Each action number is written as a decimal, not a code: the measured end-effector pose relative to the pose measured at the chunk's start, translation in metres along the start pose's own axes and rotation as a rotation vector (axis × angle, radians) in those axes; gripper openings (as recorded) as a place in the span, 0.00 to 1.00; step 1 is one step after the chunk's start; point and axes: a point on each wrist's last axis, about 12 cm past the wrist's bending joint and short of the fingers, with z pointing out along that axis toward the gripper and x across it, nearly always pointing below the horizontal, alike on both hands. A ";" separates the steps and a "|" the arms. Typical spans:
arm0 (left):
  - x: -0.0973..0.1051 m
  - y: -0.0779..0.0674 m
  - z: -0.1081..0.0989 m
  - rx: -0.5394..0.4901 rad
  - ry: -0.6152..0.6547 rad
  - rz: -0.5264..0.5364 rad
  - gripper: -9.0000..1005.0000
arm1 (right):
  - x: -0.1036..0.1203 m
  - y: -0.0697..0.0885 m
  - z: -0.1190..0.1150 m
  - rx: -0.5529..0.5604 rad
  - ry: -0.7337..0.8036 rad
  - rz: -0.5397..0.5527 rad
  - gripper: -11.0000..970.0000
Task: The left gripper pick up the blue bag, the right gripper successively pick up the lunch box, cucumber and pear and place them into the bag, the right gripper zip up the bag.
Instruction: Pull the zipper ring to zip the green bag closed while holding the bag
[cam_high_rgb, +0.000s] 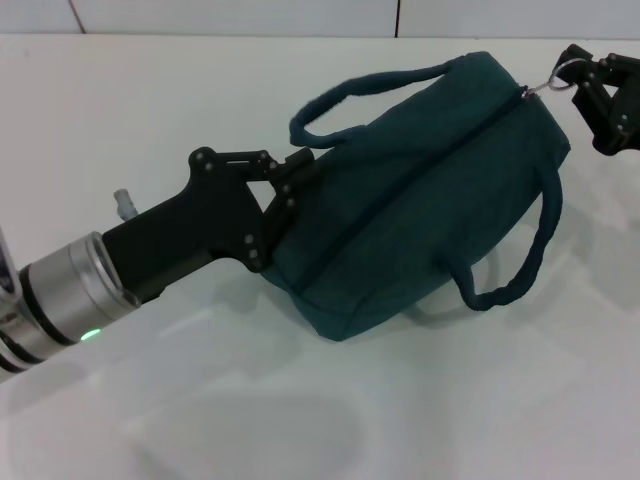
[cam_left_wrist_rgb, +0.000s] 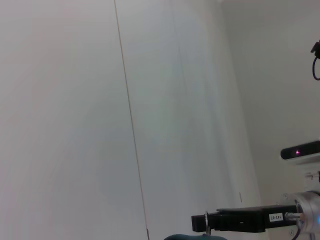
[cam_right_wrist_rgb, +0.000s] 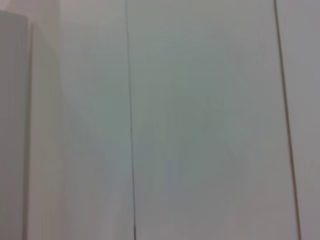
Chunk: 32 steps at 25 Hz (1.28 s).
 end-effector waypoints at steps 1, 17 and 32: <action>0.000 0.001 0.001 0.002 -0.001 -0.002 0.07 | -0.001 0.001 0.000 -0.007 -0.003 -0.002 0.03; 0.001 0.007 -0.007 -0.059 0.015 -0.034 0.05 | 0.002 -0.014 -0.006 0.111 0.025 -0.021 0.03; -0.010 0.019 0.002 -0.215 -0.138 -0.114 0.02 | 0.001 -0.004 -0.002 0.050 -0.001 -0.011 0.03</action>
